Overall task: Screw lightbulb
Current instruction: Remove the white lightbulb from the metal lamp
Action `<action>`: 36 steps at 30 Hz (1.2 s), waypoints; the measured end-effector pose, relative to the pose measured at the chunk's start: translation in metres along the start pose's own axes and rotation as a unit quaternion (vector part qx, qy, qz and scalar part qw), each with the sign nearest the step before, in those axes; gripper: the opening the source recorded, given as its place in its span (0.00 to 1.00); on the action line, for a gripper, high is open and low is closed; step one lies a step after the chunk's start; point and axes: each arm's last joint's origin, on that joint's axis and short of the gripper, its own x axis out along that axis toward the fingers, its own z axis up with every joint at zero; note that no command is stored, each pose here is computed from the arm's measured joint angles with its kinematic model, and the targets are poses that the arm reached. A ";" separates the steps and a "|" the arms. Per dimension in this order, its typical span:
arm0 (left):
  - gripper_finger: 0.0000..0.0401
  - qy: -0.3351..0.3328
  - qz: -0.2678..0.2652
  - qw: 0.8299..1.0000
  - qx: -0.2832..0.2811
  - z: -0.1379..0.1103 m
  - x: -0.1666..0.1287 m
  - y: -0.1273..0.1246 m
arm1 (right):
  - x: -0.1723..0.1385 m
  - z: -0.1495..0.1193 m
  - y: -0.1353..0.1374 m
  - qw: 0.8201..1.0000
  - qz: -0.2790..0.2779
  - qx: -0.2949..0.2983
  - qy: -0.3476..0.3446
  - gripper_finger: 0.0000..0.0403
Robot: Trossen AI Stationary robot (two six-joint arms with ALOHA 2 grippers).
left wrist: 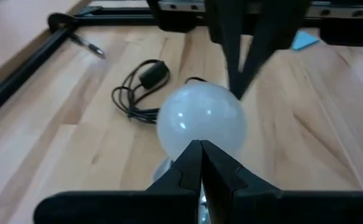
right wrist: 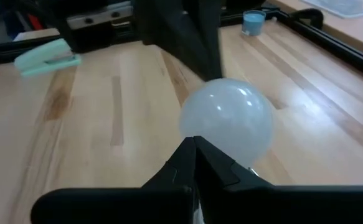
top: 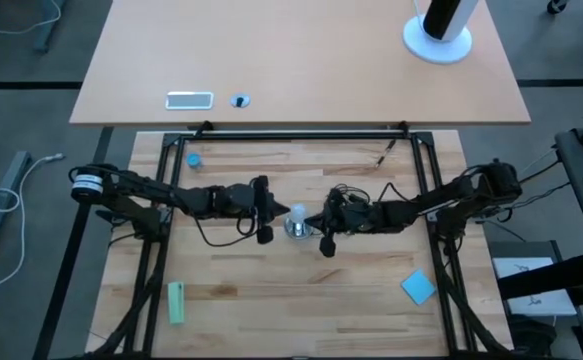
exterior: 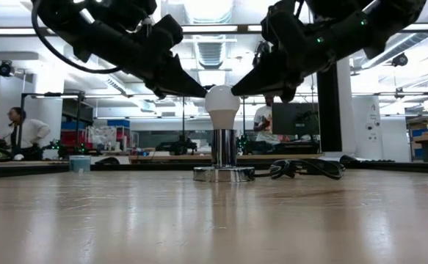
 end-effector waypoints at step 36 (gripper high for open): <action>0.00 0.020 0.066 0.998 0.011 -0.009 0.009 0.003 | 0.001 -0.002 -0.008 0.999 -0.038 -0.001 0.010 0.00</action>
